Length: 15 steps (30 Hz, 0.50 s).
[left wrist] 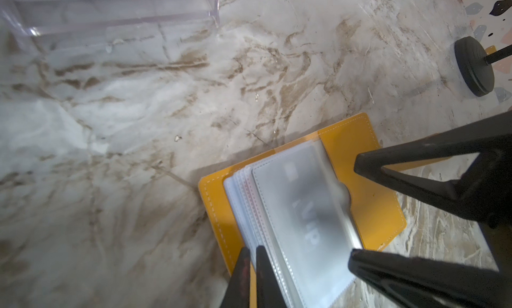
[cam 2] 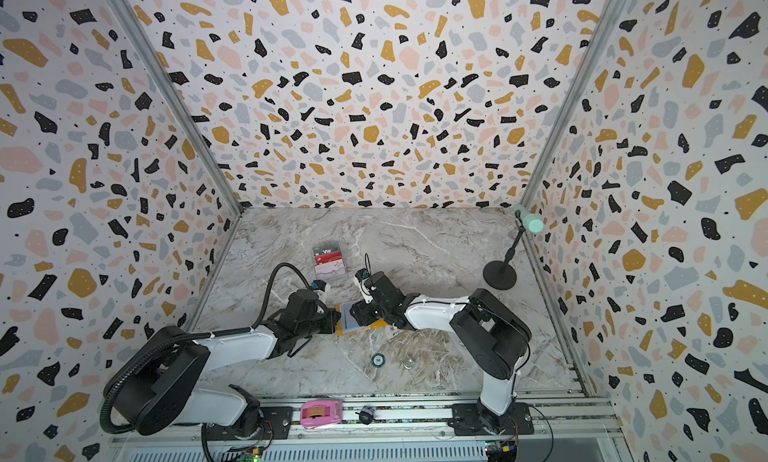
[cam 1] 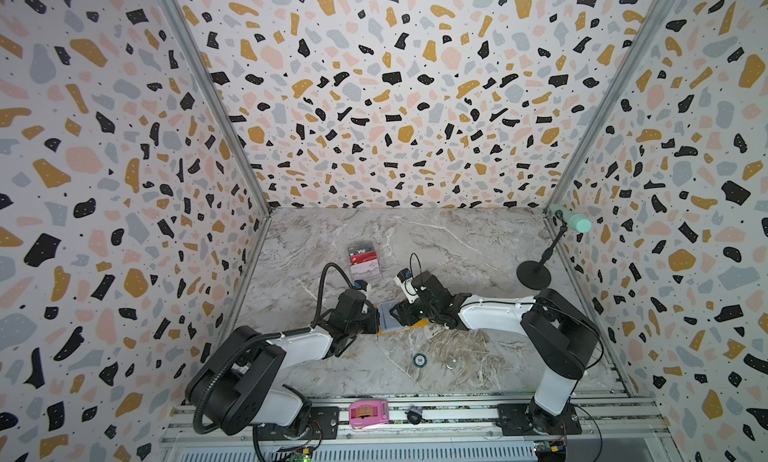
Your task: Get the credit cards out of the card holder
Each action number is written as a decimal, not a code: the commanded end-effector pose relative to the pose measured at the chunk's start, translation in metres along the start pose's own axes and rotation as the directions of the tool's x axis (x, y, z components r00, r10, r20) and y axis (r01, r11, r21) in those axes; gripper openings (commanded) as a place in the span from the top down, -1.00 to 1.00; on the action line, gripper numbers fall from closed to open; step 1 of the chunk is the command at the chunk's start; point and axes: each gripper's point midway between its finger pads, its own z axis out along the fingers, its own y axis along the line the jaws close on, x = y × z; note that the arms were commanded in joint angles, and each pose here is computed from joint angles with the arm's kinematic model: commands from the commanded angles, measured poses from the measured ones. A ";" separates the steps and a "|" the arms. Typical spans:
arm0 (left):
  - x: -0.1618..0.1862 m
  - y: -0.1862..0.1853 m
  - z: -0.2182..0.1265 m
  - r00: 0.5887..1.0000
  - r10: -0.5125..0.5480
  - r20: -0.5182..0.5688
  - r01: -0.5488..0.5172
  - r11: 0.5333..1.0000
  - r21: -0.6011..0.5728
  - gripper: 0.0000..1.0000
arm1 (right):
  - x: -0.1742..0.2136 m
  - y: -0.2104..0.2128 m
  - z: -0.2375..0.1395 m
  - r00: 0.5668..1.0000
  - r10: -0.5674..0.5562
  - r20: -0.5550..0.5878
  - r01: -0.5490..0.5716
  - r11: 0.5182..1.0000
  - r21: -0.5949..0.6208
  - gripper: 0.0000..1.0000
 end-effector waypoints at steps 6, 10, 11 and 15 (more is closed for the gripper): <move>0.011 0.006 0.003 1.000 -0.024 0.001 0.024 1.000 0.000 0.88 | 0.000 0.003 0.006 0.998 -0.058 -0.023 0.060 0.997 0.049 -0.36; 0.016 0.009 0.005 0.999 -0.031 -0.009 0.031 1.000 -0.006 0.93 | 0.004 0.005 0.010 0.996 -0.077 -0.037 0.079 0.996 0.050 -0.39; 0.017 0.010 0.006 0.999 -0.033 -0.010 0.033 0.999 -0.008 0.94 | 0.004 0.005 0.010 0.996 -0.079 -0.038 0.081 0.995 0.051 -0.40; 0.020 0.012 0.007 0.999 -0.036 -0.016 0.036 0.999 -0.014 0.95 | 0.004 0.006 0.010 0.996 -0.085 -0.035 0.087 0.995 0.052 -0.44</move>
